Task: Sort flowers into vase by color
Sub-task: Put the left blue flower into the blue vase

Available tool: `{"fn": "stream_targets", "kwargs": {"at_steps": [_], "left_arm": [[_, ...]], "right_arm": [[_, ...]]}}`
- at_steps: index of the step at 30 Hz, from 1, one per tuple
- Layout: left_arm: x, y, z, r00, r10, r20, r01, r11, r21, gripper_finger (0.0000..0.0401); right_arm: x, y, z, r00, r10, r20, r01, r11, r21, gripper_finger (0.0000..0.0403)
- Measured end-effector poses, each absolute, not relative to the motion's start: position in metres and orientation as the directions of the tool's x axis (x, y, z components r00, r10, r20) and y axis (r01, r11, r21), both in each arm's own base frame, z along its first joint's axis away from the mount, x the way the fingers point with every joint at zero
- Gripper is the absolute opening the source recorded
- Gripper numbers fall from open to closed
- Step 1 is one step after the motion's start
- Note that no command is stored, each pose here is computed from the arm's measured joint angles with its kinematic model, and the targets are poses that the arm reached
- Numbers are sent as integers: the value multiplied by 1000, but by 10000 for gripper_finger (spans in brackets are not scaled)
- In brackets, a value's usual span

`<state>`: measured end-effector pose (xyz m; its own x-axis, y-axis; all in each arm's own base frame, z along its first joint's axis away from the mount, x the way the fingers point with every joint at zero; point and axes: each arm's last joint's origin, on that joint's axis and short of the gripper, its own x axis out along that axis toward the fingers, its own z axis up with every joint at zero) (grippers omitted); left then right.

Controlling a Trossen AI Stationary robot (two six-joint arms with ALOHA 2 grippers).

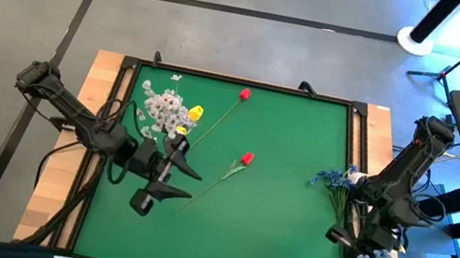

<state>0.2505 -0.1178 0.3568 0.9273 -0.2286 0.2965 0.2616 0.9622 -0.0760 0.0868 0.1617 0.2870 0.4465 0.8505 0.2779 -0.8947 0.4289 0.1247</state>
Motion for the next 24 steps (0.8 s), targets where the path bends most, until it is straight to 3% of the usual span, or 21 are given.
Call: {"fn": "stream_targets", "kwargs": {"at_steps": [6,14,19,24], "left_arm": [[253,-116,358,919,-215,331,256,963,-86,188],[254,-116,357,930,-180,320,224,969,-104,188],[253,-116,357,932,-174,319,218,970,-108,188],[254,-115,356,941,-145,305,190,974,-123,188]], "right_arm": [[86,163,282,437,846,307,-899,422,116,6],[94,177,259,437,890,129,-899,427,97,20],[96,180,250,465,884,50,-866,441,237,45],[98,180,252,506,844,-177,-766,535,358,92]]}}
